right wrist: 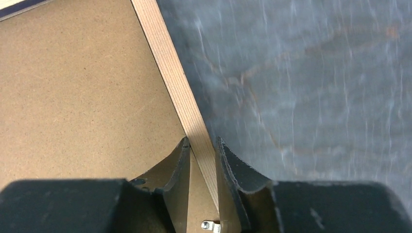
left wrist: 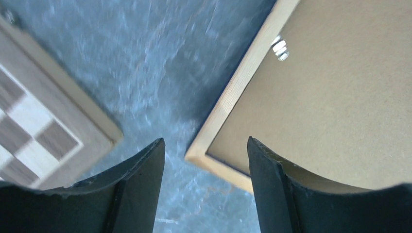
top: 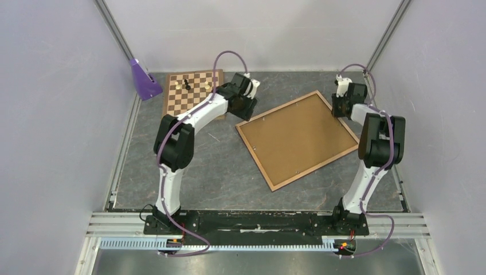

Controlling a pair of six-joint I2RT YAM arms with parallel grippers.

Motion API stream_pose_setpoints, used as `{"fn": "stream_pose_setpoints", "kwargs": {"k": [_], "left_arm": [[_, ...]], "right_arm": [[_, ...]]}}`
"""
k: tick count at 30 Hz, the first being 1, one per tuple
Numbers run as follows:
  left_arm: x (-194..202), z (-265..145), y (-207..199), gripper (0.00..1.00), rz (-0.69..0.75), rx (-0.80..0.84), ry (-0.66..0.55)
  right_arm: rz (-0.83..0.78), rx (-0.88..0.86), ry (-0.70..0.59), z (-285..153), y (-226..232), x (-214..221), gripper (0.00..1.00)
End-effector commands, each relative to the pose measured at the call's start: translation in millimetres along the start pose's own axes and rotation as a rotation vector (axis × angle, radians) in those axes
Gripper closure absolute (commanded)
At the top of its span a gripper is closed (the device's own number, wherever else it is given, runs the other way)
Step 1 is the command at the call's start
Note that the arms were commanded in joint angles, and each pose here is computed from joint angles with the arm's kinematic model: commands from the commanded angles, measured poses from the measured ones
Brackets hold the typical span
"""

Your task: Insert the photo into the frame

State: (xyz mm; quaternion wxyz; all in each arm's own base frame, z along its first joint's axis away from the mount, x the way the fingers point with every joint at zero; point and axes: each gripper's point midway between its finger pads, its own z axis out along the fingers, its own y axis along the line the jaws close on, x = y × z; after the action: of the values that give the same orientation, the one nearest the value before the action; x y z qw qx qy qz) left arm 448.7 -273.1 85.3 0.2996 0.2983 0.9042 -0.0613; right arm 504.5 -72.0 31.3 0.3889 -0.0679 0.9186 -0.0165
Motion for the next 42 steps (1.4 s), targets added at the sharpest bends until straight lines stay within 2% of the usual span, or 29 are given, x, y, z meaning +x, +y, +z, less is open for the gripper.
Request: {"fn": "stream_pose_setpoints", "kwargs": {"k": [1,7,15,21,28,35,42], "left_arm": [[12,-14,4,0.30,-0.298,0.060,-0.023],[40,-11,-19,0.26,-0.454,0.147,0.029],[77,-4,-35,0.27,-0.500,0.191,0.121],[76,-4,-34,0.49,-0.466,0.201,0.121],[64,-2,-30,0.74,-0.390,0.211,0.094],[25,13,-26,0.98,-0.272,0.256,0.041],[8,34,-27,0.98,-0.105,0.297,0.033]], "right_arm": [[0.142,0.033,0.059,-29,4,38,0.89],[0.156,0.020,0.086,-62,19,74,0.83],[0.110,0.019,0.070,-98,26,92,0.66],[0.071,-0.001,0.011,-118,30,76,0.52],[-0.067,-0.130,-0.157,-143,47,26,0.36],[-0.279,-0.306,-0.242,-144,98,0,0.33],[-0.469,-0.456,-0.286,-133,172,-17,0.33]]}}
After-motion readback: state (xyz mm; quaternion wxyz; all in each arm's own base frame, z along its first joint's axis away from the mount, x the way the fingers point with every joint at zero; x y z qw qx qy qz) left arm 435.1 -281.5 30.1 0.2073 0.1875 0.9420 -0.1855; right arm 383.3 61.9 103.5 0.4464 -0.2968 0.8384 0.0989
